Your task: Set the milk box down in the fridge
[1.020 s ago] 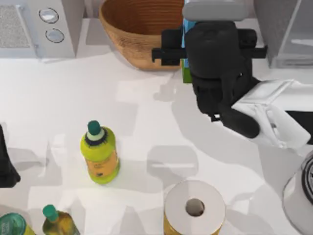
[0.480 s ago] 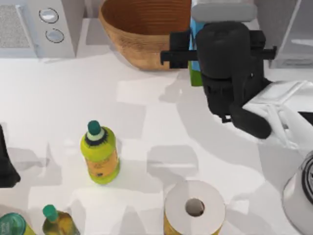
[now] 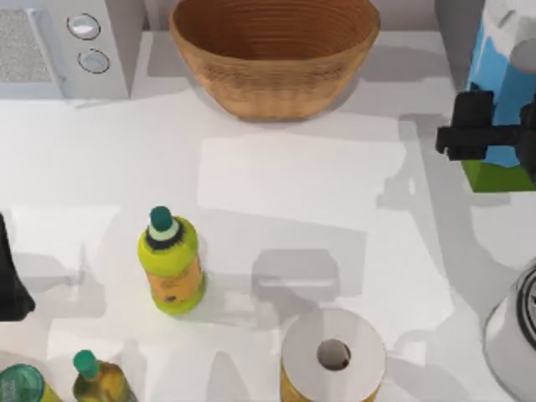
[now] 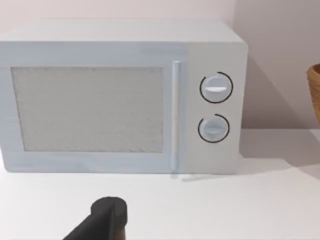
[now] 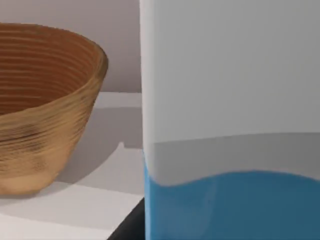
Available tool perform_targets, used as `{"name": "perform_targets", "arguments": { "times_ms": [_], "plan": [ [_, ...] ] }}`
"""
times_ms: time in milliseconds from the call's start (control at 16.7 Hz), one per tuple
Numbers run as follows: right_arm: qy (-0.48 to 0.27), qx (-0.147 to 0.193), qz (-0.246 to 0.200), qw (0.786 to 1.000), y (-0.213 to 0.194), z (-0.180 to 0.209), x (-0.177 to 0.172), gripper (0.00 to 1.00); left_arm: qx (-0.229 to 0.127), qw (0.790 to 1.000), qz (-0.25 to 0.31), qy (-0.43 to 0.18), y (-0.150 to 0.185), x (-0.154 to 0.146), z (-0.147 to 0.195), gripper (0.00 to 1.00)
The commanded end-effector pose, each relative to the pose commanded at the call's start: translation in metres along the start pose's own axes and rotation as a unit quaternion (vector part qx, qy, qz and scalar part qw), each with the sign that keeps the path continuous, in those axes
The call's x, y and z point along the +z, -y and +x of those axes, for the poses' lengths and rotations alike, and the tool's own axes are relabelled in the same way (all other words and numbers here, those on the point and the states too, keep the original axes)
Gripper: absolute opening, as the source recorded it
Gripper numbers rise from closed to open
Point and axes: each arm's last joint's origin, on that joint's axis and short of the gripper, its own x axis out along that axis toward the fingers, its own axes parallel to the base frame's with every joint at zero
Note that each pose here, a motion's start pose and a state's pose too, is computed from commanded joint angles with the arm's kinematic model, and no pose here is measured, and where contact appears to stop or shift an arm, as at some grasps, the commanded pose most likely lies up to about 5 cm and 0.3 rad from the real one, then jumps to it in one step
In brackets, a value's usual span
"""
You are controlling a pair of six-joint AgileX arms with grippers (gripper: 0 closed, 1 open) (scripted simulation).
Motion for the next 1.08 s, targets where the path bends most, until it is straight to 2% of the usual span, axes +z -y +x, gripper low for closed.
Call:
{"name": "perform_targets", "arguments": {
  "times_ms": [240, 420, 780, 1080],
  "plan": [
    [0.051, 0.01, 0.027, 0.998, 0.063, -0.063, -0.022, 0.0, 0.0, 1.0, 0.0, 0.0, 0.0, 0.0, 0.0, 1.0],
    [0.095, 0.014, 0.033, 0.995, 0.089, -0.093, -0.056, 0.0, 0.0, 1.0, 0.0, 0.0, 0.0, 0.0, 0.0, 1.0],
    [0.141, 0.004, 0.016, 0.99, 0.109, -0.102, -0.108, 0.0, 0.0, 1.0, 0.0, 0.0, 0.0, 0.0, 0.0, 1.0],
    [0.145, 0.001, 0.013, 0.989, 0.11, -0.101, -0.115, 0.0, 0.0, 1.0, 0.0, 0.0, 0.0, 0.0, 0.0, 1.0]
  ]
}}
